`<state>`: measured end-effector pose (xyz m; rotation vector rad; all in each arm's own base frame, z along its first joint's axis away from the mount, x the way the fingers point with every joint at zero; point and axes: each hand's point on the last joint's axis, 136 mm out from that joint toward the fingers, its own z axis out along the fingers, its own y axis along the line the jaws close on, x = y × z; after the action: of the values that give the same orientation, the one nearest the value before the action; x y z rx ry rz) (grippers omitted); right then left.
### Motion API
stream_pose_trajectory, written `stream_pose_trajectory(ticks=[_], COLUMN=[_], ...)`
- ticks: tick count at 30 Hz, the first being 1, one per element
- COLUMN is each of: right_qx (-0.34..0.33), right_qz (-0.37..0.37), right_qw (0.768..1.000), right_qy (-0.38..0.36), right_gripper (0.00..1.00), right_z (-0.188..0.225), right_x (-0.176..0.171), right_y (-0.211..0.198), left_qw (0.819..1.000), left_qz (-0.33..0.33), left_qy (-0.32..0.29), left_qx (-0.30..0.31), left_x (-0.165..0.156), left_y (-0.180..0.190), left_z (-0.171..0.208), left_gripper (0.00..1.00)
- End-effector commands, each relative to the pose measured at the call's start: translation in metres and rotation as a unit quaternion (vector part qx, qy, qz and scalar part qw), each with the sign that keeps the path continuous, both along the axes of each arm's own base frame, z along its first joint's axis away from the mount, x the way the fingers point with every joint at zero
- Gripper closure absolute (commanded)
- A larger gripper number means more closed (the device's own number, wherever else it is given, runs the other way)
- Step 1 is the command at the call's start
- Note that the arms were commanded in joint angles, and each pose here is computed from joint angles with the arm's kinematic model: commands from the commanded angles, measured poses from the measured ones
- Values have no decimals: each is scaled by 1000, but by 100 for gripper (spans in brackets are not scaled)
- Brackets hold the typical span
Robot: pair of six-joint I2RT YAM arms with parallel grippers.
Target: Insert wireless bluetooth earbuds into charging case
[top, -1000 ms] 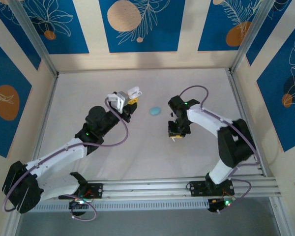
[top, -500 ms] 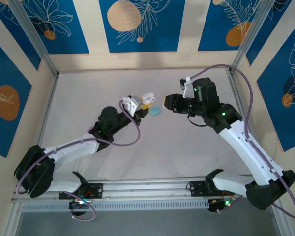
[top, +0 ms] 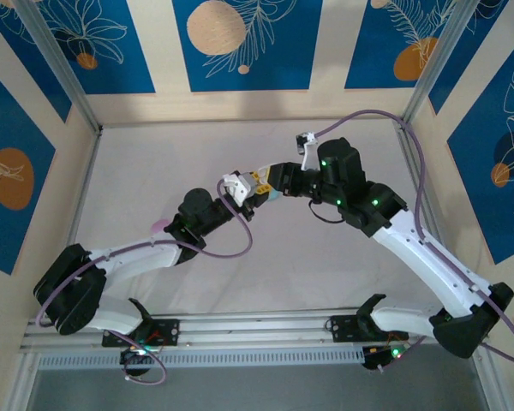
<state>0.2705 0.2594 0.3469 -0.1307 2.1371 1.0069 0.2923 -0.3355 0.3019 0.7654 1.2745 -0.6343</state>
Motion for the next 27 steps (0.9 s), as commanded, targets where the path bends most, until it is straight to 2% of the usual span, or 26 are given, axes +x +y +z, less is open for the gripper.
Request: stream_pose_trajectory(ticks=[1,14,27], right_qx=[-20,-33,-38], right_qz=[-22,-47,-36], right_qw=[999,998,998], right_qy=[-15,-23,-18], right_gripper=[73,73,73], right_z=[2,-8,-17], right_x=[8,22,24], right_y=[-2,-1,10], left_qw=[999,999,998], left_qz=[-8,-18,-18], left_qy=[-39,-34,-12], left_qx=[-32,-37,-64], left_x=[-5,-8,-4], left_y=[-4,-7,-8], left_z=[33,35,39], left_gripper=[78,77,77])
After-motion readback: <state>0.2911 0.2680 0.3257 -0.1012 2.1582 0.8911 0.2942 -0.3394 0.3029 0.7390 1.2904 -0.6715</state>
